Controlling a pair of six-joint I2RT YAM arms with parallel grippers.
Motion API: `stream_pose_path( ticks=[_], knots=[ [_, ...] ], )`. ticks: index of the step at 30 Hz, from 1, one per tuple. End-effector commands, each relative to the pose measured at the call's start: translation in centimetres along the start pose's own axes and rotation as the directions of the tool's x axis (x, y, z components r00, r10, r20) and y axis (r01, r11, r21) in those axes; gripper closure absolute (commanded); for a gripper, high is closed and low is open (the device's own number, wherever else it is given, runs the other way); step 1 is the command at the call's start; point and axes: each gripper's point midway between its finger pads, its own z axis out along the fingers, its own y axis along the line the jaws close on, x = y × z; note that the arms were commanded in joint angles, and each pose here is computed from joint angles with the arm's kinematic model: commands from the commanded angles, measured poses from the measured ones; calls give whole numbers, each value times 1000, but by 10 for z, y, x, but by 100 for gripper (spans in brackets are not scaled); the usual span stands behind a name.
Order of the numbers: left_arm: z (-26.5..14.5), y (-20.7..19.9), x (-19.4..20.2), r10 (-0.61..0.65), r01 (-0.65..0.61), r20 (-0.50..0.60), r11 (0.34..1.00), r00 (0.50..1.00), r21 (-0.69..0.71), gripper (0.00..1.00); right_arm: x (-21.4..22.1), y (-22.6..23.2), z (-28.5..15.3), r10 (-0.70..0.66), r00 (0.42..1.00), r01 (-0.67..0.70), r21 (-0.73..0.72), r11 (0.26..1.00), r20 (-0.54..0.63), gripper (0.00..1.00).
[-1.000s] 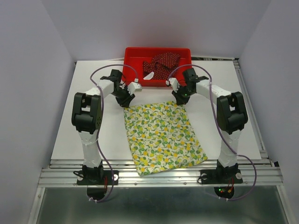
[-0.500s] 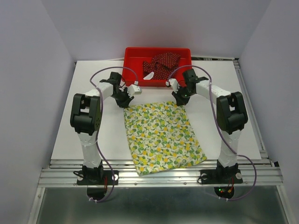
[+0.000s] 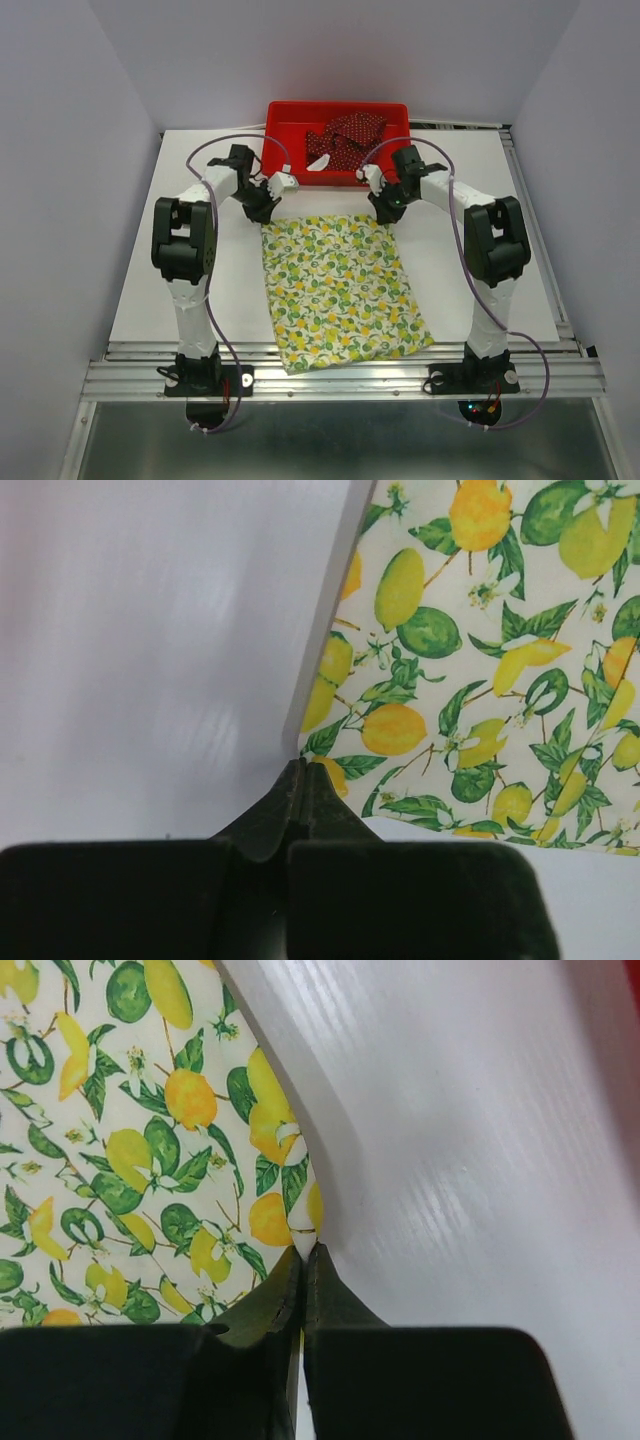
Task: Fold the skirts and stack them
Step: Fold the skirt
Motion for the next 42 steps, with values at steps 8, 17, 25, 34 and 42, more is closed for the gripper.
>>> stream_pose_path(
  ticks=[8,17,25,34,42],
  knots=[
    [-72,66,-65,44,-22,105,979,994,-204,100,-50,-69,-48,2,989,-27,169,985,149,99],
    [-123,72,-97,129,-77,147,946,981,-315,100,-81,-86,-90,-63,974,5,255,967,217,99],
    [-132,15,-74,174,-141,115,958,978,-249,100,-47,-44,-102,-162,973,124,216,968,166,99],
    [-105,-78,-36,211,-199,83,972,974,-126,100,13,4,-80,-153,980,137,125,983,124,99],
    [-42,-115,0,137,-137,2,991,991,-6,100,53,28,-44,-92,993,88,60,994,69,99]
  ],
)
